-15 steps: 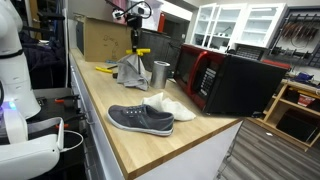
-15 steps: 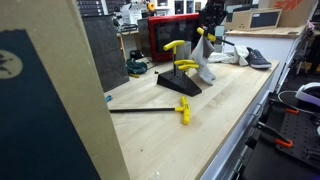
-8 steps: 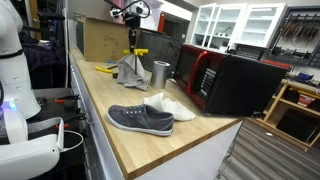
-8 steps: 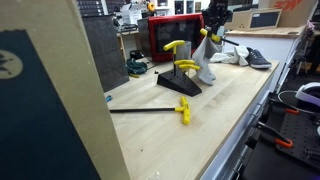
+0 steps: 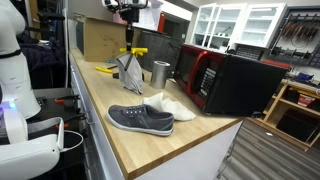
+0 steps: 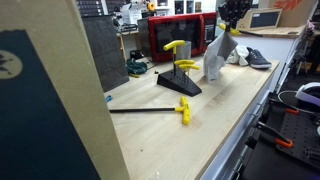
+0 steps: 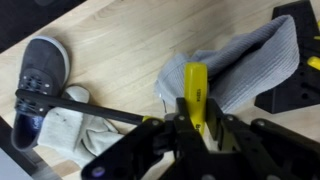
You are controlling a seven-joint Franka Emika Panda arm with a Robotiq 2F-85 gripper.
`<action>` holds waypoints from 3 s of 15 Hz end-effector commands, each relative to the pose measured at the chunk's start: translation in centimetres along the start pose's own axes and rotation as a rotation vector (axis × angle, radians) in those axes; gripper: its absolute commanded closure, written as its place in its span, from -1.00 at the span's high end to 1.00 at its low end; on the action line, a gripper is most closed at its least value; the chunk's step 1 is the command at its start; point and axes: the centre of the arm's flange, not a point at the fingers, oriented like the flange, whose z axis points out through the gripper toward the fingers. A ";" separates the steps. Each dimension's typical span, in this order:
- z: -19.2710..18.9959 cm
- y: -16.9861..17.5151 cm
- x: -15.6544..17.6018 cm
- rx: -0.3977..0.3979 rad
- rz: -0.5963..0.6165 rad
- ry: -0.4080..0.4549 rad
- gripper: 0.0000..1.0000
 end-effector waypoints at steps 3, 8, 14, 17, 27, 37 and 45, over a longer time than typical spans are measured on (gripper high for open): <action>1.4 2.0 -0.6 -0.080 0.079 -0.036 -0.88; 6.7 1.0 0.5 -0.100 0.104 -0.068 -0.88; 12.8 -2.1 1.8 -0.136 0.088 -0.076 -0.88; 15.4 -4.1 2.1 -0.124 0.075 -0.047 -0.88; 12.7 -4.2 1.9 -0.117 0.070 0.061 0.98; 14.8 1.4 4.5 0.039 0.367 -0.057 1.00; 15.9 2.0 6.2 0.112 0.387 -0.116 1.00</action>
